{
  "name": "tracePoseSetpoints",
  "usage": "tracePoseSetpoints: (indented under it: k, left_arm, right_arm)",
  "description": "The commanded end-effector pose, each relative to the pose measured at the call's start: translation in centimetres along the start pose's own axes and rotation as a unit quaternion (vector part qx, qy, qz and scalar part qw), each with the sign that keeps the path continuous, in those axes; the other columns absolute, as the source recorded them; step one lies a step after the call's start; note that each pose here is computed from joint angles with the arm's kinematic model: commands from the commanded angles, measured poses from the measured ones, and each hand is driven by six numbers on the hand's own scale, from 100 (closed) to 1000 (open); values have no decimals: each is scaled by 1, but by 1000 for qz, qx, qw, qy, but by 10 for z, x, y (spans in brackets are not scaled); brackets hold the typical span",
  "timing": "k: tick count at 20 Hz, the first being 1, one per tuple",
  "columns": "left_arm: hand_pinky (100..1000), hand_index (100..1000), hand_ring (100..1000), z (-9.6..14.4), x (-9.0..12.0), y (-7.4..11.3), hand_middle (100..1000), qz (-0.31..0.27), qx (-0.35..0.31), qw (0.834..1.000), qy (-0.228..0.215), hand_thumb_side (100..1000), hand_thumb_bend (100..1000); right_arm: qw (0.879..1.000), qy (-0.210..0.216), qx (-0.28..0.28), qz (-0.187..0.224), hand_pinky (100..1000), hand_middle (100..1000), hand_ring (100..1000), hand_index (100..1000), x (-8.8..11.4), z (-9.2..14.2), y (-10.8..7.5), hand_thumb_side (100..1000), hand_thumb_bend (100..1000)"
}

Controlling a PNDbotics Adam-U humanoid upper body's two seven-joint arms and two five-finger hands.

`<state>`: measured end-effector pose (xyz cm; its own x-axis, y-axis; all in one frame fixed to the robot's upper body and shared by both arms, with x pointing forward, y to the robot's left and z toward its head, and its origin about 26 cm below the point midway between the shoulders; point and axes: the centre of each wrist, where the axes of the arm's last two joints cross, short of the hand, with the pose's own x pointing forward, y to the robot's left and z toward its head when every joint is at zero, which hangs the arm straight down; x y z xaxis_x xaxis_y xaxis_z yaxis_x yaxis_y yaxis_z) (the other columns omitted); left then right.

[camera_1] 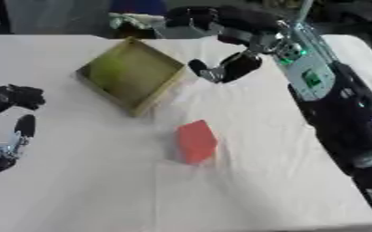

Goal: Pick up objects on the table and place them in the box.

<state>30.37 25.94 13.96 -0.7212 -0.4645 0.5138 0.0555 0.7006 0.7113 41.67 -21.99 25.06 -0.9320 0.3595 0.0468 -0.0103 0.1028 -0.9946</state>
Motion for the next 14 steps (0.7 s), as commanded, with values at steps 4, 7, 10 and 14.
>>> tracePoseSetpoints:
  k: [4,7,10,14]
  left_arm:
    - [673,752,806,0,1,8,627,-11,-1,1000,-4,573,100]
    - [673,752,806,0,1,8,627,-11,-2,1000,-5,573,100]
    - [673,753,807,1,1,7,627,-10,-3,1000,-5,574,100]
    - [673,753,807,1,1,7,627,-9,-5,1000,-6,575,100]
  right_arm:
    - [999,-15,7,-29,986,975,1000,1000,11,23,-9,202,100]
    - [998,-23,24,-46,988,974,1000,1000,13,28,-3,216,100]
    - [997,-24,50,-55,990,960,1000,1000,13,31,3,316,100]
    - [994,-25,87,-57,991,963,1000,1000,12,30,15,384,100]
